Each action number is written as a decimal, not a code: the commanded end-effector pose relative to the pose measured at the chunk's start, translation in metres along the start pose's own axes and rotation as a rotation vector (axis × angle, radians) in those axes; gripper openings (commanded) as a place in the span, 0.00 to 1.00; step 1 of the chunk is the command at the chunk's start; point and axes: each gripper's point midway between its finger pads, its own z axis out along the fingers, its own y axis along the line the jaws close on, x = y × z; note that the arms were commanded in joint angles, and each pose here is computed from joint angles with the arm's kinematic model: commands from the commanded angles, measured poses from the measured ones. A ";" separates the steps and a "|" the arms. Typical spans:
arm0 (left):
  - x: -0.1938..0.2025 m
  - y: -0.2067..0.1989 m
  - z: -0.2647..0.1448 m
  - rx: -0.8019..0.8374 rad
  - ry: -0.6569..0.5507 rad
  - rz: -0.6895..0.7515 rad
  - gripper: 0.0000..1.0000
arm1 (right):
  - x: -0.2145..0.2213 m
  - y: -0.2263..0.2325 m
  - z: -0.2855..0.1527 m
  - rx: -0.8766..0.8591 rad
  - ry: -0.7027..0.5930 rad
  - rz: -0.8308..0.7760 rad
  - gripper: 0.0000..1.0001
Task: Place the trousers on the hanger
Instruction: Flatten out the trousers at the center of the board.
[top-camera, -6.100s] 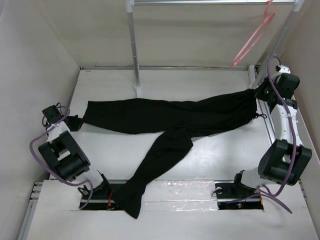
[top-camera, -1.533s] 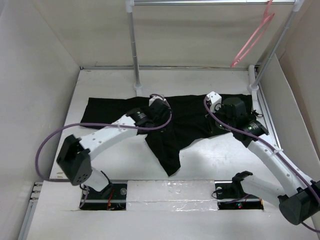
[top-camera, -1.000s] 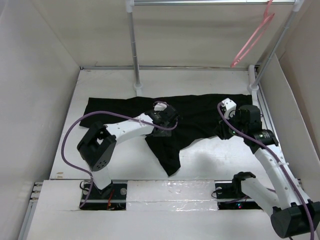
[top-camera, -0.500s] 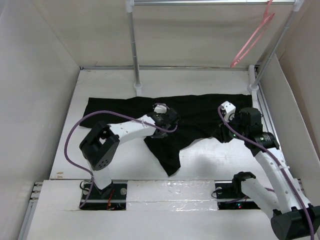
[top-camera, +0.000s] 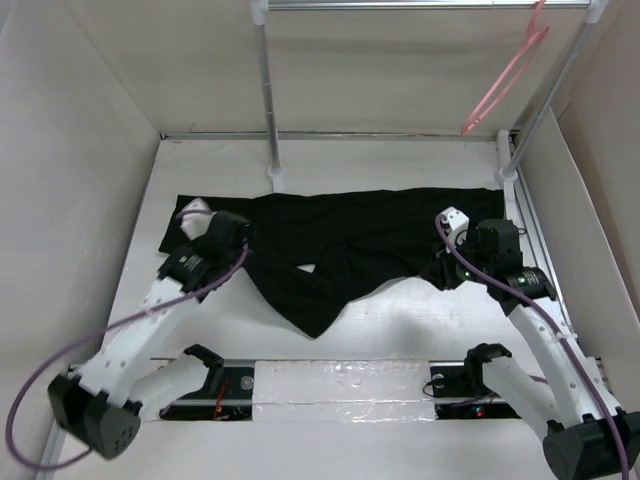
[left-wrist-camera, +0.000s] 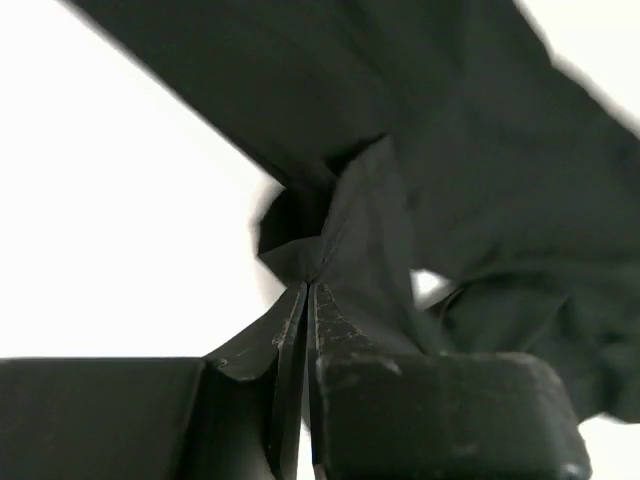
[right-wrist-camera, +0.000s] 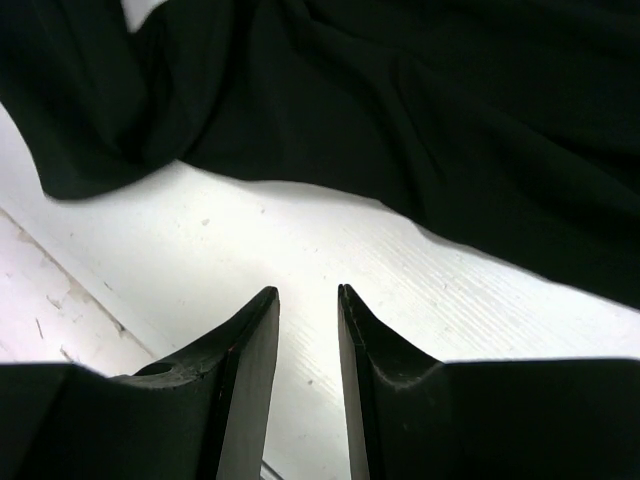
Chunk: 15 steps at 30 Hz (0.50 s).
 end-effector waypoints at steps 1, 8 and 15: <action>0.006 0.059 -0.011 -0.128 -0.009 -0.165 0.00 | -0.001 0.006 0.005 -0.031 -0.019 -0.002 0.36; -0.042 0.117 -0.061 -0.193 -0.278 -0.469 0.00 | 0.013 0.000 0.012 -0.005 0.036 0.027 0.46; -0.142 0.108 -0.133 -0.166 -0.575 -0.505 0.00 | 0.017 -0.021 0.007 0.123 0.063 0.076 0.74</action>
